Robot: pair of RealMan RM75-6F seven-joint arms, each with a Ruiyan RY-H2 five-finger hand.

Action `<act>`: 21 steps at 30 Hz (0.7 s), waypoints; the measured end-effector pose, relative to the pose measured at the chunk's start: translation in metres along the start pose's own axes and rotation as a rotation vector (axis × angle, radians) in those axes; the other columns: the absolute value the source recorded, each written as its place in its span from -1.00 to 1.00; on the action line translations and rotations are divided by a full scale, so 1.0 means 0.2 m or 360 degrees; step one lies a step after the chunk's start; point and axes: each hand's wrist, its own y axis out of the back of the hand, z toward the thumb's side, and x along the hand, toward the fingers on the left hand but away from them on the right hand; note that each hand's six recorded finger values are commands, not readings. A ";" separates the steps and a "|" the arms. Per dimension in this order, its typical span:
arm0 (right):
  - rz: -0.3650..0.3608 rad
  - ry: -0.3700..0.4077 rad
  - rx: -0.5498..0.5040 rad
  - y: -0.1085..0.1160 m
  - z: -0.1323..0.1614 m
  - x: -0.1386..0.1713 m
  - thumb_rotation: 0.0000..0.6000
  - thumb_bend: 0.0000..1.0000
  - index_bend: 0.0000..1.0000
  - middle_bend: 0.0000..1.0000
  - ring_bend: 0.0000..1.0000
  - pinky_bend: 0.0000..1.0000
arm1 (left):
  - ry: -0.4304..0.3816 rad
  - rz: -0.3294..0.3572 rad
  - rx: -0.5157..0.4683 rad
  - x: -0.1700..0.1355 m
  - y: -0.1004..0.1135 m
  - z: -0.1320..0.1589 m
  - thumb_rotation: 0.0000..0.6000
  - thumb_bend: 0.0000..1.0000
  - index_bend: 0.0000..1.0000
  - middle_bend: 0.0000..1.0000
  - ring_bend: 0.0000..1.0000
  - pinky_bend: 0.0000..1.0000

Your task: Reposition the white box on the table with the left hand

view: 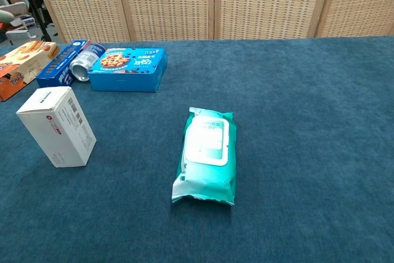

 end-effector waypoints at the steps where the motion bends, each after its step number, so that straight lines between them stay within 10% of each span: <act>1: 0.0001 -0.0001 0.0000 0.00 0.00 0.00 1.00 -1.00 -1.00 -1.00 -1.00 -1.00 | 0.0022 -0.0025 0.0051 0.02 0.00 0.04 1.00 -0.91 -1.00 -1.00 -1.00 -0.89; 11: 0.0002 -0.0013 -0.0001 0.00 -0.01 -0.01 1.00 -1.00 -1.00 -1.00 -1.00 -1.00 | 0.0358 -0.0310 0.0567 0.22 -0.04 0.11 1.00 -0.94 -1.00 -1.00 -1.00 -0.89; 21: 0.0006 -0.0016 0.0000 0.00 -0.02 -0.01 1.00 -1.00 -1.00 -1.00 -1.00 -1.00 | 0.0404 -0.0464 0.0567 0.34 -0.15 0.15 1.00 -0.92 -1.00 -0.98 -1.00 -0.77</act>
